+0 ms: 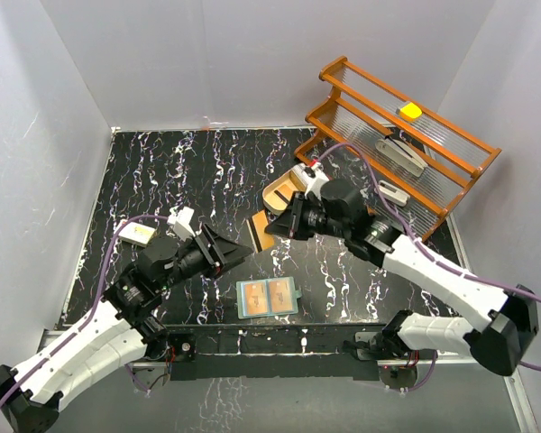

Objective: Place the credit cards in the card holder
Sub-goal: Pick up the credit card from the storage box.

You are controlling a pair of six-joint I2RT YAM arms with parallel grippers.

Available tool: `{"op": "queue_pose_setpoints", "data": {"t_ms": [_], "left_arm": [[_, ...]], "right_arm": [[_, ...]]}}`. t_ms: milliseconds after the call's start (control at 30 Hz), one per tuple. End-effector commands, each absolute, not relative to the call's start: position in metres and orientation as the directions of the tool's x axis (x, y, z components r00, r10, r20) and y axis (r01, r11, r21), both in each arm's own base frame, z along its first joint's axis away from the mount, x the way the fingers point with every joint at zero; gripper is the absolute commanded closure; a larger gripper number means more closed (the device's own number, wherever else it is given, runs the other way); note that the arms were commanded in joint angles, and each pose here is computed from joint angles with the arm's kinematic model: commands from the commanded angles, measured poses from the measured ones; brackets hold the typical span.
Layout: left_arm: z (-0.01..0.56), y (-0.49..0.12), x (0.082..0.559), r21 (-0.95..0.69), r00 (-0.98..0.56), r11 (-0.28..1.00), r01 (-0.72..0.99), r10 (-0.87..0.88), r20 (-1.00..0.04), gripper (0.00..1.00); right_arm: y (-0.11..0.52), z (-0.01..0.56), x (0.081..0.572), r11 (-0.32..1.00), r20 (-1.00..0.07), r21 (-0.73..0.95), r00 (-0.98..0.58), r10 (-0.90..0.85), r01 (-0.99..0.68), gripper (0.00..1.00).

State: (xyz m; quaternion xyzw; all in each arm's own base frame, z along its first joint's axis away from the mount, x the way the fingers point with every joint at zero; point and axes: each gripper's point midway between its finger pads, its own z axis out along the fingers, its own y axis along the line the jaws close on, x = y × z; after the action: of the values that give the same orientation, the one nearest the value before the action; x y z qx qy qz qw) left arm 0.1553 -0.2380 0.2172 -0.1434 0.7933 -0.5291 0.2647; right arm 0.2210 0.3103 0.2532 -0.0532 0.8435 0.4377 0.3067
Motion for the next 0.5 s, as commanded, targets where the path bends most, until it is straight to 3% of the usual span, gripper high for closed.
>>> {"op": "queue_pose_setpoints", "data": {"t_ms": [0, 167, 267, 400, 467], "left_arm": [[0.252, -0.247, 0.158, -0.966, -0.807, 0.240, 0.093, -0.551, -0.214, 0.45], [0.270, -0.249, 0.161, -0.967, -0.795, 0.210, 0.142, -0.558, -0.237, 0.58], [0.264, -0.248, 0.163, -0.962, -0.794, 0.243, 0.122, -0.558, -0.241, 0.63], [0.264, -0.252, 0.163, -0.962, -0.801, 0.239, 0.131, -0.547, -0.244, 0.83], [0.265, -0.254, 0.163, -0.963, -0.805, 0.233, 0.133, -0.542, -0.242, 0.97]], "right_arm": [[0.328, 0.311, 0.195, 0.285, -0.477, 0.871, -0.826, 0.301, -0.400, 1.00], [0.330, 0.307, 0.176, 0.139, -0.385, 0.923, -0.874, 0.298, -0.359, 1.00], [0.329, 0.302, 0.171, 0.121, -0.384, 0.923, -0.875, 0.294, -0.365, 1.00], [0.324, 0.294, 0.164, 0.114, -0.370, 0.929, -0.883, 0.289, -0.352, 1.00], [0.320, 0.285, 0.163, 0.137, -0.361, 0.932, -0.885, 0.294, -0.335, 1.00]]}}
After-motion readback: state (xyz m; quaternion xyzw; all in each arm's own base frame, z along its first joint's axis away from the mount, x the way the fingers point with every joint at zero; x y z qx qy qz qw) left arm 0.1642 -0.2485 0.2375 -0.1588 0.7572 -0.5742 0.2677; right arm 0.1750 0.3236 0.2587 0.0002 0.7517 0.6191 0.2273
